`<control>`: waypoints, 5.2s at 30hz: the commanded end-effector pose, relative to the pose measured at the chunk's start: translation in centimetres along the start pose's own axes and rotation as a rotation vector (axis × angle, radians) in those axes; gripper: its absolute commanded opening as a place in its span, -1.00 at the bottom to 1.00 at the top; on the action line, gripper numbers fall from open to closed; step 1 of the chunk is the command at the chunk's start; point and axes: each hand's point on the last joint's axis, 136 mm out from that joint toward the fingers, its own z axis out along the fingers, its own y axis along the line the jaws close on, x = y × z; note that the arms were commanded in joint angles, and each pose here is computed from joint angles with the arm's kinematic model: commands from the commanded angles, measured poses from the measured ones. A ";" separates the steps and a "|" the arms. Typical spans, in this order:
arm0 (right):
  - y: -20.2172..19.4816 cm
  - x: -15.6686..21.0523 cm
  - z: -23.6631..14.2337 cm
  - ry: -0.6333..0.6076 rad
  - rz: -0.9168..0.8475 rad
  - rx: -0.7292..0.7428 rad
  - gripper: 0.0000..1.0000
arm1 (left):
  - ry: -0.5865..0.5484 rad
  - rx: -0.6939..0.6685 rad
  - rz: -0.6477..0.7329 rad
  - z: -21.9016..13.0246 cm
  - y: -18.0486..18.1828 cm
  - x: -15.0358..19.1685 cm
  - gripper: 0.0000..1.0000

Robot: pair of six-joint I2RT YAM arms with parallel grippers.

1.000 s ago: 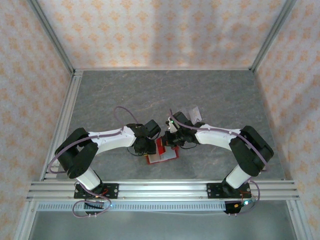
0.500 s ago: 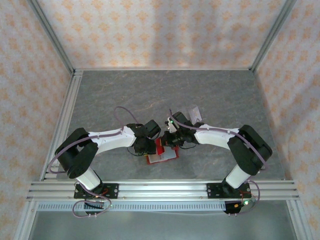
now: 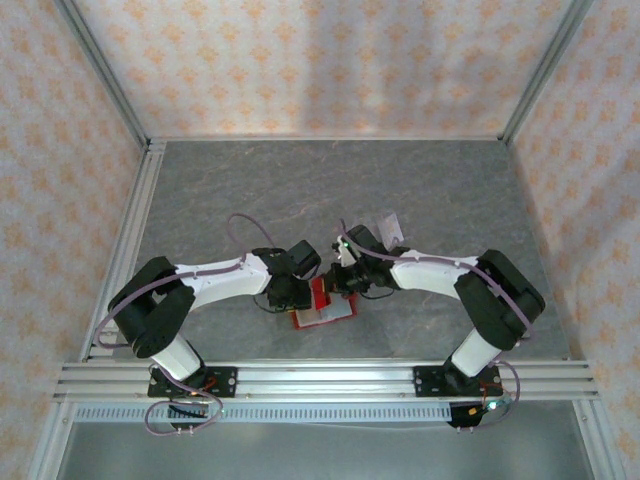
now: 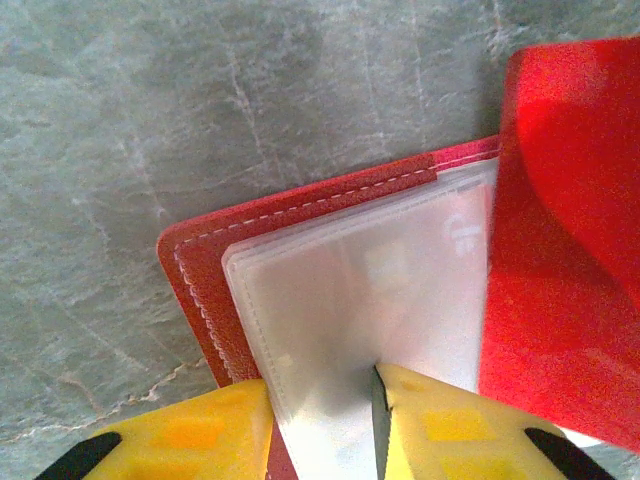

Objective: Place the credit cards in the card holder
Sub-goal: Insert the credit card into the card slot.

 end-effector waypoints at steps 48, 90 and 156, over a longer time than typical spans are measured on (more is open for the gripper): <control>-2.4 3.9 0.8 0.101 0.035 -0.014 -1.00 | 0.022 -0.094 -0.010 0.7 2.3 1.1 -0.36; -2.2 6.4 0.5 0.194 -0.011 0.008 -1.00 | 0.021 -0.093 -0.015 0.8 2.3 1.1 -0.36; -1.5 6.1 2.6 0.262 -0.002 -0.018 -1.00 | 0.000 0.014 -0.098 -0.5 3.1 0.9 -0.95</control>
